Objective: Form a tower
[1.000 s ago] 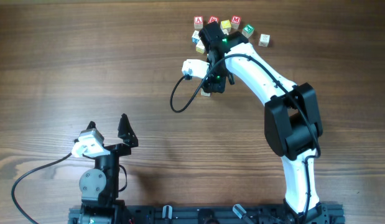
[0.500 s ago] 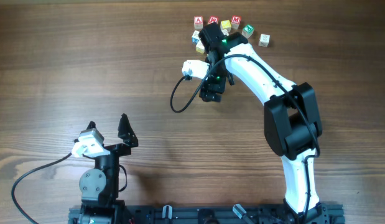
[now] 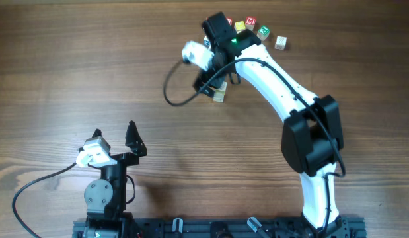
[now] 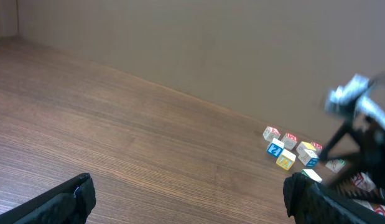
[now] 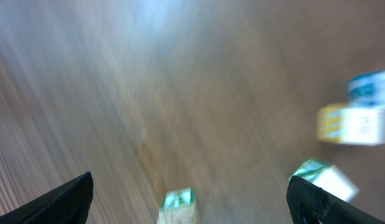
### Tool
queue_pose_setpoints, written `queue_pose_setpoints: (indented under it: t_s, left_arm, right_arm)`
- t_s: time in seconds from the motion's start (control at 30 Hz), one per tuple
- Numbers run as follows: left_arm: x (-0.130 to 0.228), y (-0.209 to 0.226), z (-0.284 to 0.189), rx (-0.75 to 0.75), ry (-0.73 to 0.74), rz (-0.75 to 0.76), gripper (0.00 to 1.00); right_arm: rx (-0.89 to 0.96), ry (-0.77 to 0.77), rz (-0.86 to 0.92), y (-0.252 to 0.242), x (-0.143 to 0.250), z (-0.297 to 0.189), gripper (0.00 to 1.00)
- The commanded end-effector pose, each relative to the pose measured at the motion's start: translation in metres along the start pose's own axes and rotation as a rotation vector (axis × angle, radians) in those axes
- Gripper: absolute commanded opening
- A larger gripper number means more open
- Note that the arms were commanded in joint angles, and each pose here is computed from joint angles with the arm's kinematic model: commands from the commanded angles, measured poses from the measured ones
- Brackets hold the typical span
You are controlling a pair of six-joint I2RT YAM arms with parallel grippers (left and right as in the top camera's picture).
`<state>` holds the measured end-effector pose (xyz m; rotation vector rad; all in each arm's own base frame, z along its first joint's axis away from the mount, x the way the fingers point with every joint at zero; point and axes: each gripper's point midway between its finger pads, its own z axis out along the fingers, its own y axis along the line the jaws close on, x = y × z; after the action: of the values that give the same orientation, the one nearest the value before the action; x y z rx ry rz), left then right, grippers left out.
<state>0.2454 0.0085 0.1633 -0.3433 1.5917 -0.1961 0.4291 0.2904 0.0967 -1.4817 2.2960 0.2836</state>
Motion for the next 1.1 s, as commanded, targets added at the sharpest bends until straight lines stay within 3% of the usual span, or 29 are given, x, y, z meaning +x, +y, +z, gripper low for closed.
queue_pose_setpoints:
  t_s: [0.0, 0.1, 0.17, 0.27, 0.3, 0.37, 0.4, 0.5, 0.63, 0.87, 1.07]
  left_arm:
    - [0.001, 0.003, 0.0, -0.012, -0.002, 0.019, 1.0]
    - [0.001, 0.003, 0.0, -0.012, -0.002, 0.019, 1.0]
    - [0.001, 0.003, 0.0, -0.012, -0.002, 0.019, 1.0]
    - [0.001, 0.003, 0.0, -0.012, -0.002, 0.019, 1.0]
    - [0.001, 0.003, 0.0, -0.012, -0.002, 0.019, 1.0]
    - [0.001, 0.003, 0.0, -0.012, -0.002, 0.019, 1.0]
    - [0.001, 0.003, 0.0, -0.012, -0.002, 0.019, 1.0]
    - [0.001, 0.003, 0.0, -0.012, -0.002, 0.019, 1.0]
    - [0.001, 0.003, 0.0, -0.012, -0.002, 0.019, 1.0]
    - [0.001, 0.003, 0.0, -0.012, -0.002, 0.019, 1.0]
    - [0.001, 0.003, 0.0, -0.012, -0.002, 0.019, 1.0]
  right_arm:
    - [0.071, -0.208, 0.439, -0.016, -0.051, -0.06, 1.0]
    - [0.156, -0.215, 0.951, -0.042, -0.033, -0.064, 1.0]
    - [0.145, -0.231, 1.116, -0.047, -0.03, -0.065, 1.0]
    - [0.18, -0.236, 1.106, -0.052, -0.028, -0.066, 1.0]
    - [0.194, -0.229, 1.096, -0.054, -0.026, -0.066, 0.93]
    - [0.295, -0.205, 1.103, -0.064, -0.012, -0.068, 0.22]
    - [0.417, -0.168, 1.226, -0.074, 0.011, -0.073, 0.04]
    - [0.646, -0.056, 1.567, -0.068, 0.071, -0.086, 0.04]
    - [0.739, 0.063, 1.761, -0.043, 0.105, -0.092, 0.04]
    - [0.434, 0.121, 1.673, -0.015, 0.095, -0.023, 0.04]
    - [0.377, 0.134, 1.686, -0.009, 0.097, -0.013, 0.04]
